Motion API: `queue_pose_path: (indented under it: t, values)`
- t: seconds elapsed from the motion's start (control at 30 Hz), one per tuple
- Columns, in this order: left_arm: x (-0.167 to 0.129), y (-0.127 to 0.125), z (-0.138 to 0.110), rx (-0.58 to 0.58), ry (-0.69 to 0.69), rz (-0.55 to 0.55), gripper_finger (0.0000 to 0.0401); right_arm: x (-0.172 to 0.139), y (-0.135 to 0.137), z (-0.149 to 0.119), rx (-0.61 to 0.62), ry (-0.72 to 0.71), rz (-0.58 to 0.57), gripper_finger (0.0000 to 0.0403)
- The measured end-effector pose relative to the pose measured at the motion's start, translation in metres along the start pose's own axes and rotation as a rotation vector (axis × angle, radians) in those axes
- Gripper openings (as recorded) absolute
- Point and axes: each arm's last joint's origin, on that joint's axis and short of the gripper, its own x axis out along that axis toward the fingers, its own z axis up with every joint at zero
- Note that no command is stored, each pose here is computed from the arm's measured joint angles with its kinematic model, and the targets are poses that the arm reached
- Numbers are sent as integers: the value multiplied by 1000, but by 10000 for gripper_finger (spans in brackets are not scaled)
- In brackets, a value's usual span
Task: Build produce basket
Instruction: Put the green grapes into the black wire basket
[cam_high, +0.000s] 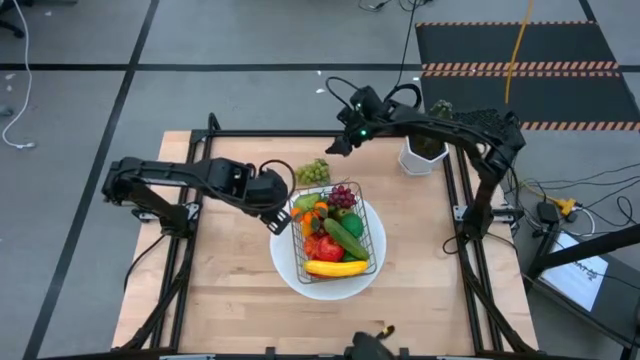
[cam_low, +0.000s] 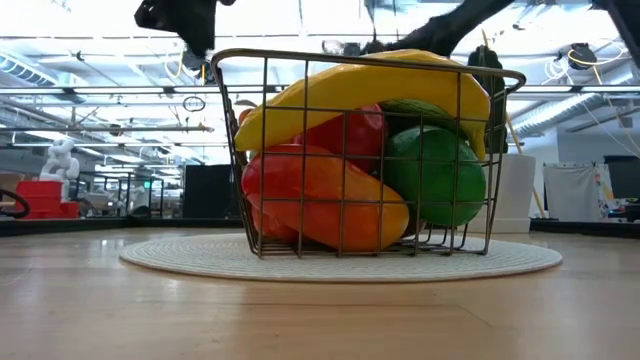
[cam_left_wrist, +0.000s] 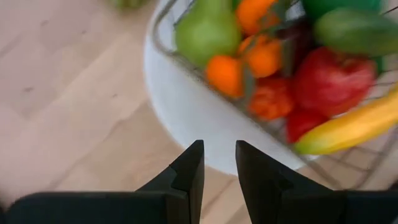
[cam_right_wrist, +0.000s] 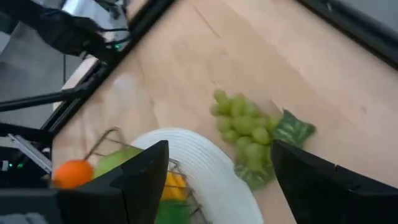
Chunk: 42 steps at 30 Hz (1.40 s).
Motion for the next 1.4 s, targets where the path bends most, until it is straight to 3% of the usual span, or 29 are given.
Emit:
queue_pose_path:
  t: [0.23,0.4,0.57,0.8,1.1,1.4]
  values:
    - [1,-6,6,-32,-49,-67,92,22,-35,2,122,-19,-11,274]
    - [2,0,12,-12,-67,-52,92,32,-44,4,146,-43,13,274]
    - [3,9,23,-3,-69,-43,93,48,-55,-3,148,-23,-44,274]
    - [4,17,31,-11,-60,-48,93,69,-63,-14,156,31,-46,274]
    - [5,22,36,5,-65,-40,93,81,-53,-20,173,49,-86,272]
    - [5,22,36,-8,-67,-38,93,97,-65,-37,222,138,-139,221]
